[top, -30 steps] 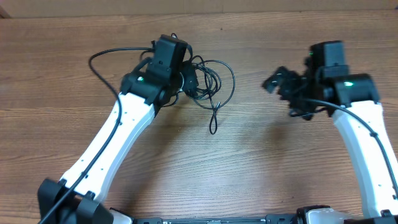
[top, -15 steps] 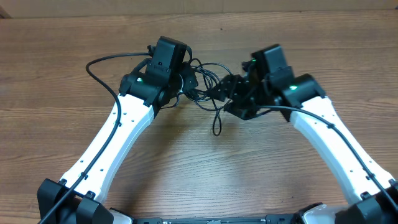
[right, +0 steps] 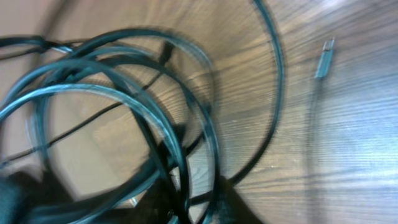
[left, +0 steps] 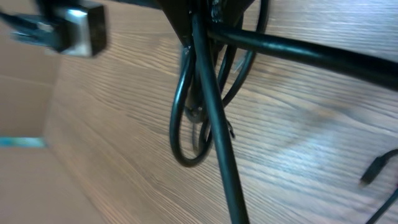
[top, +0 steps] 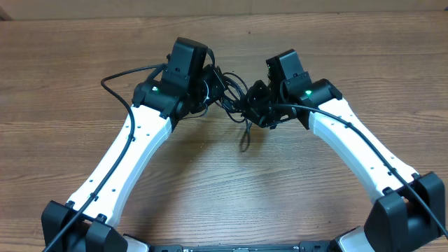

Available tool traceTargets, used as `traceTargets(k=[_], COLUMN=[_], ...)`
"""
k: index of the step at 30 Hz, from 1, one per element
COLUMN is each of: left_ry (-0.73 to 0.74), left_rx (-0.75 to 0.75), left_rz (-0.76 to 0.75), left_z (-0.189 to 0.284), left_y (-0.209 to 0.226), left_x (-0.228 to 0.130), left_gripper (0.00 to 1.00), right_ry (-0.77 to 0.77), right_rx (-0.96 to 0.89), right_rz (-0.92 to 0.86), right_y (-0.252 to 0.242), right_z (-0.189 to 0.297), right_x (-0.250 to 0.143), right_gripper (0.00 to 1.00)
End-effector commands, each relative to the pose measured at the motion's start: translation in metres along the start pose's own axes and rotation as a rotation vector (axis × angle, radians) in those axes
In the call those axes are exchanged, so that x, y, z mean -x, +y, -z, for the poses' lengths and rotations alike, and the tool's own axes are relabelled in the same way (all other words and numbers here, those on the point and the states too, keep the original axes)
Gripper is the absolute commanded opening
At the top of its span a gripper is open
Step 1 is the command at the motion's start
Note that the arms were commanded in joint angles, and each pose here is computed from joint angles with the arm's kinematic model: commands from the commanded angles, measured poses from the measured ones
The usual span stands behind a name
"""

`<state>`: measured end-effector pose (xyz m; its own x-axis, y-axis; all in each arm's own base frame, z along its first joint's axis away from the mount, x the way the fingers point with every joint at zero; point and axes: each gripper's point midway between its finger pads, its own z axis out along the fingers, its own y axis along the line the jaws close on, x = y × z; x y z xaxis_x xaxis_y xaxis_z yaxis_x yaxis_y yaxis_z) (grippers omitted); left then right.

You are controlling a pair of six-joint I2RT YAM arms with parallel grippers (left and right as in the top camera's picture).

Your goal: Untangle cables

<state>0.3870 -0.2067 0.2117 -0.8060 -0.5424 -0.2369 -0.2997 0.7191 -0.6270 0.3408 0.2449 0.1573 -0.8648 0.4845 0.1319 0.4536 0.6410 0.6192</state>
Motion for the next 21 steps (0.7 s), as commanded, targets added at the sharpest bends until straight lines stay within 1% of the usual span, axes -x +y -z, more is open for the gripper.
traceTargets(k=[1, 2, 3, 6, 9, 10, 12, 13, 15, 16, 18, 21], left_ry=[0.013, 0.004, 0.008, 0.04, 0.076, 0.1, 0.096, 0.095, 0.102, 0.108, 0.129, 0.166], left_rx=[-0.099, -0.107, -0.133, -0.204, -0.273, -0.308, -0.337, -0.35, -0.392, -0.415, -0.427, -0.349], left_rz=[0.128, 0.162, 0.231, 0.321, 0.337, 0.287, 0.167, 0.084, -0.152, -0.279, -0.471, -0.667], left_z=[0.019, 0.023, 0.027, 0.035, 0.044, 0.048, 0.052, 0.053, 0.056, 0.057, 0.057, 0.051], left_y=[-0.014, -0.012, -0.01, -0.013, -0.017, -0.019, -0.02, -0.021, -0.023, -0.024, -0.019, 0.005], left_x=[0.012, 0.02, 0.029, 0.043, 0.052, 0.053, 0.055, 0.054, 0.045, 0.039, 0.026, 0.009], left_gripper=[0.04, 0.04, 0.04, 0.04, 0.04, 0.04, 0.04, 0.04, 0.07, 0.1, 0.11, 0.04], right_ry=[-0.021, -0.033, -0.045, -0.041, -0.058, -0.119, -0.196, -0.234, -0.309, -0.329, -0.346, -0.348], right_rx=[-0.107, -0.133, -0.162, -0.177, -0.207, -0.283, -0.376, -0.42, -0.488, -0.498, -0.492, -0.467], right_rz=[-0.057, -0.064, -0.067, -0.004, 0.081, 0.097, 0.09, 0.089, 0.086, 0.084, 0.076, 0.123], right_y=[-0.026, -0.031, -0.038, -0.041, -0.046, -0.061, -0.078, -0.086, -0.098, -0.099, -0.098, -0.087], right_z=[-0.013, -0.012, -0.011, -0.01, -0.009, -0.004, 0.004, 0.009, 0.019, 0.022, 0.027, 0.035], right_x=[0.007, 0.008, 0.009, 0.009, 0.013, 0.023, 0.036, 0.042, 0.056, 0.061, 0.067, 0.076], right_gripper=[0.13, 0.1, 0.04, 0.04, 0.04, 0.04, 0.04, 0.04, 0.04, 0.04, 0.04, 0.04])
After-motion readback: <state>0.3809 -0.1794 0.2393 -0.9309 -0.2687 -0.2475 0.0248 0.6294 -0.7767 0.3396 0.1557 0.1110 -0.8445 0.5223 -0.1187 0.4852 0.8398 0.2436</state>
